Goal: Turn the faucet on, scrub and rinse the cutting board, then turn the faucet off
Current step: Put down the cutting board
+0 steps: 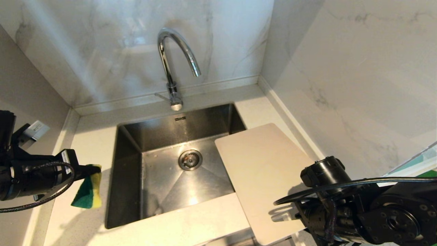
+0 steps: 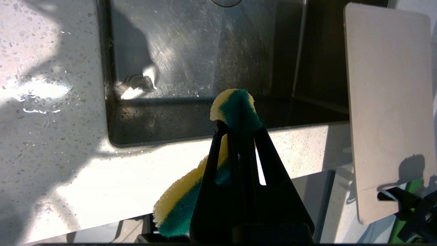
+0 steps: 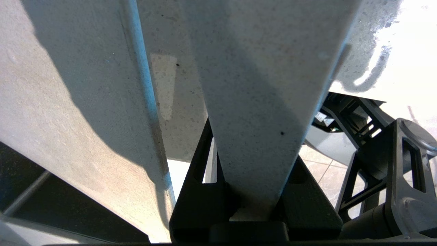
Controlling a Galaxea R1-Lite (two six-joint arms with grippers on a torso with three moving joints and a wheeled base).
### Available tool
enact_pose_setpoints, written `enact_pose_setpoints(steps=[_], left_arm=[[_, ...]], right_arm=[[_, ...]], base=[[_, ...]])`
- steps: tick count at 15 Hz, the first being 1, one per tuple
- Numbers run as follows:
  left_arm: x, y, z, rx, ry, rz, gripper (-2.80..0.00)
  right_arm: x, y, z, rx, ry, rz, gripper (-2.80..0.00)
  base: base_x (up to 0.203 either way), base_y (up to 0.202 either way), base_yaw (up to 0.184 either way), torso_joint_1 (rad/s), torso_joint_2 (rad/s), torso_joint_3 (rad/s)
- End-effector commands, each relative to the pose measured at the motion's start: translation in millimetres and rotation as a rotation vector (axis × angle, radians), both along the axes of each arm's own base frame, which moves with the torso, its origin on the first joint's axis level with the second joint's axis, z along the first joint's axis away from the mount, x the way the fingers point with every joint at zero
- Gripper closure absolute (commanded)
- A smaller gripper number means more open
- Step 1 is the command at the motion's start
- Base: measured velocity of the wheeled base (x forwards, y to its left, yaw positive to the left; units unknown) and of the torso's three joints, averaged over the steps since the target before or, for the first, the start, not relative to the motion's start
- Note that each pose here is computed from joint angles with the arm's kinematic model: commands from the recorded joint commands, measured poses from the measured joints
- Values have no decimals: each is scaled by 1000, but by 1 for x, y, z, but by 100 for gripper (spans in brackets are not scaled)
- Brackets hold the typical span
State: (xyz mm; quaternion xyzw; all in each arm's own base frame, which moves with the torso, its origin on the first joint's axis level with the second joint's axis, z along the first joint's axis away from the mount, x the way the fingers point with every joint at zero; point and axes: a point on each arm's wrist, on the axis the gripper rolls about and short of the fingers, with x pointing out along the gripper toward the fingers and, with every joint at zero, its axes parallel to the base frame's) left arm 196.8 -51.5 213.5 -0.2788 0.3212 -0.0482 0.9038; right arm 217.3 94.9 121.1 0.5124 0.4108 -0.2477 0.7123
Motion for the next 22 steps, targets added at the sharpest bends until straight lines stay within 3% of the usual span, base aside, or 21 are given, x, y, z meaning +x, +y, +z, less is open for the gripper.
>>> enact_pose_setpoints(steps=[1,10,16,22], left_arm=[[5,-2,-3,-3,10,1,0],[18,-5,-9,-3,10,3,0],[20,-5,-10,-4,11,2,0],[20,-9,-9,-6,11,-12,0]], right_arm=[[-1,-1,0,10,6,-5,0],[-14,-6,-7,27,53,20,0],[-1,-32,-9,23,53,-119,0],[0,-32,-8,29,51,-120,0]], base=[[0,0,0,0,0,0],[0,0,0,0,0,0],[0,0,0,0,0,0],[0,0,0,0,0,0]])
